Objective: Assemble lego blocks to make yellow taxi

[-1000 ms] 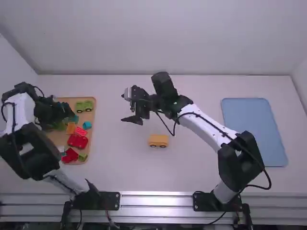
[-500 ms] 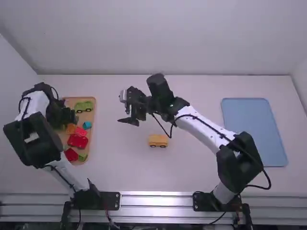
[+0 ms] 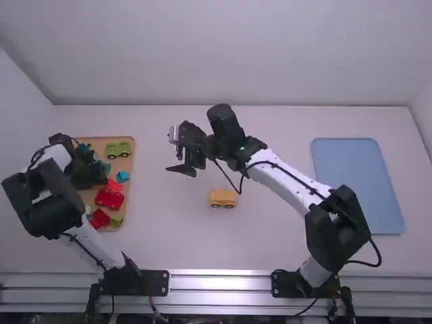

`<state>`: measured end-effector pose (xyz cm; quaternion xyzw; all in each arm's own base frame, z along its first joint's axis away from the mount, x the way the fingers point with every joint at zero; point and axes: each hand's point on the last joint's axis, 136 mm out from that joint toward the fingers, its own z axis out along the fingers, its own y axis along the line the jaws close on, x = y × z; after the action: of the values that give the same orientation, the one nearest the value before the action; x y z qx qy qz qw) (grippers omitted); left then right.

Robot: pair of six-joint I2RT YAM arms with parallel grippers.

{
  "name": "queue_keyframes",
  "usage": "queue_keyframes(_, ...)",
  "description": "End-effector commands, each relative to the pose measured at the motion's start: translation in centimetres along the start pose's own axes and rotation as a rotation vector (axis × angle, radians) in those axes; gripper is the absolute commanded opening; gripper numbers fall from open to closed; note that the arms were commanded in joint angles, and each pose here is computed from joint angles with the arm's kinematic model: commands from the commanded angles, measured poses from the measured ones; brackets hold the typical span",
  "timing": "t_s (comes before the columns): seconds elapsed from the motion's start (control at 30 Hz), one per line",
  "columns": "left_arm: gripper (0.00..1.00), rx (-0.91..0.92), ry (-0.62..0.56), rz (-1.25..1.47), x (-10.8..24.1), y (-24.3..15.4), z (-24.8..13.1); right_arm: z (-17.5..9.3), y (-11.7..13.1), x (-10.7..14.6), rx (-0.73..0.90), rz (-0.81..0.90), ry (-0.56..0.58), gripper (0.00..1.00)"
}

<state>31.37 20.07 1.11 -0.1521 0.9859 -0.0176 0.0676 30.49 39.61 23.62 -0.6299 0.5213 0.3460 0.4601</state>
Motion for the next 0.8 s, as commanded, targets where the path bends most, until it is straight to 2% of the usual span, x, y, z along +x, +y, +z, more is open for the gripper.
queue_keyframes(0.0,0.56,-0.026,0.028,-0.026,0.9,0.6,1.3,-0.7,-0.8,-1.7,0.023,-0.024,-0.025,0.99)
queue_keyframes(0.13,0.52,-0.036,-0.008,-0.025,0.5,0.7,2.0,-0.7,-0.8,-1.7,0.024,-0.024,-0.025,0.99)
queue_keyframes(0.5,0.49,-0.061,-0.102,-0.002,-0.4,1.0,3.7,-0.8,-1.5,-1.4,0.064,0.023,-0.006,0.99)
queue_keyframes(0.67,0.39,-0.059,-0.098,-0.013,0.0,0.8,4.1,-0.8,-1.6,-1.3,0.065,0.021,-0.006,0.99)
queue_keyframes(0.77,0.37,-0.056,-0.090,-0.014,0.2,0.8,4.1,-0.8,-1.5,-1.4,0.064,0.021,-0.006,0.99)
